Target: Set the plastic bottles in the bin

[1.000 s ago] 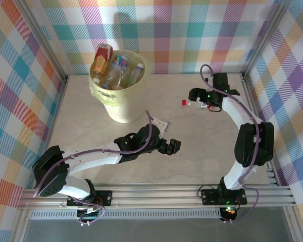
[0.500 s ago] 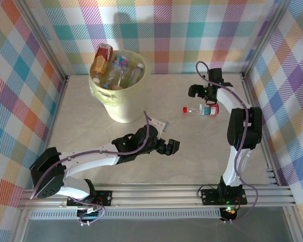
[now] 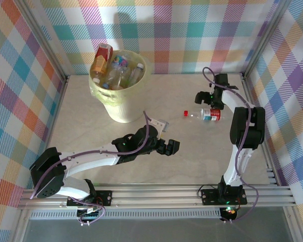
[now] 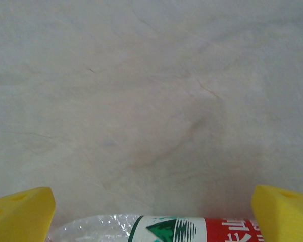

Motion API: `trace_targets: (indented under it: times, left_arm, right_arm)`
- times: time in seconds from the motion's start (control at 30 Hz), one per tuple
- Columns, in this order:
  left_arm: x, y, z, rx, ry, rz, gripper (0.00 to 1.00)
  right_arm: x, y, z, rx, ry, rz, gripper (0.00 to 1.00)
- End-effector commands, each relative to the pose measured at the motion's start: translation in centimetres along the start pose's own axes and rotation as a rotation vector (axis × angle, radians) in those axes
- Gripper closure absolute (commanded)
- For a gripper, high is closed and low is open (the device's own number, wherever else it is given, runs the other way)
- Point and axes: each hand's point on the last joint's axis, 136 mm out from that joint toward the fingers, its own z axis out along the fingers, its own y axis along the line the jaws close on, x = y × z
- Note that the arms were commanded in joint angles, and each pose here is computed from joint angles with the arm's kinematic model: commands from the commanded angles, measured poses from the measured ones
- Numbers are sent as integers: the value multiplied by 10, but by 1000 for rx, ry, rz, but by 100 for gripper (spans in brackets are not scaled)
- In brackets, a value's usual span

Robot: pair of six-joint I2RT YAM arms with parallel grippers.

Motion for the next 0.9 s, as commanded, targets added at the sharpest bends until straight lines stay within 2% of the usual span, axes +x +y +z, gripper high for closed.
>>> trace_targets:
  times: [0.0, 0.23, 0.4, 0.6, 0.87]
  left_arm:
    - [2, -20, 1, 89, 1, -48, 0]
    - [27, -42, 26, 167, 107, -78, 0]
    - [30, -56, 39, 200, 103, -119, 0]
    - [23, -54, 29, 184, 85, -107, 0]
    - [17, -34, 7, 73, 76, -116, 0]
  right_arm:
    - [7, -2, -21, 10, 5, 26, 0]
    - [35, 1, -28, -28, 53, 124, 0]
    - [55, 14, -42, -120, 50, 168, 0]
    - [82, 26, -50, -197, 80, 160, 0]
    - [123, 37, -50, -91, 123, 39, 0]
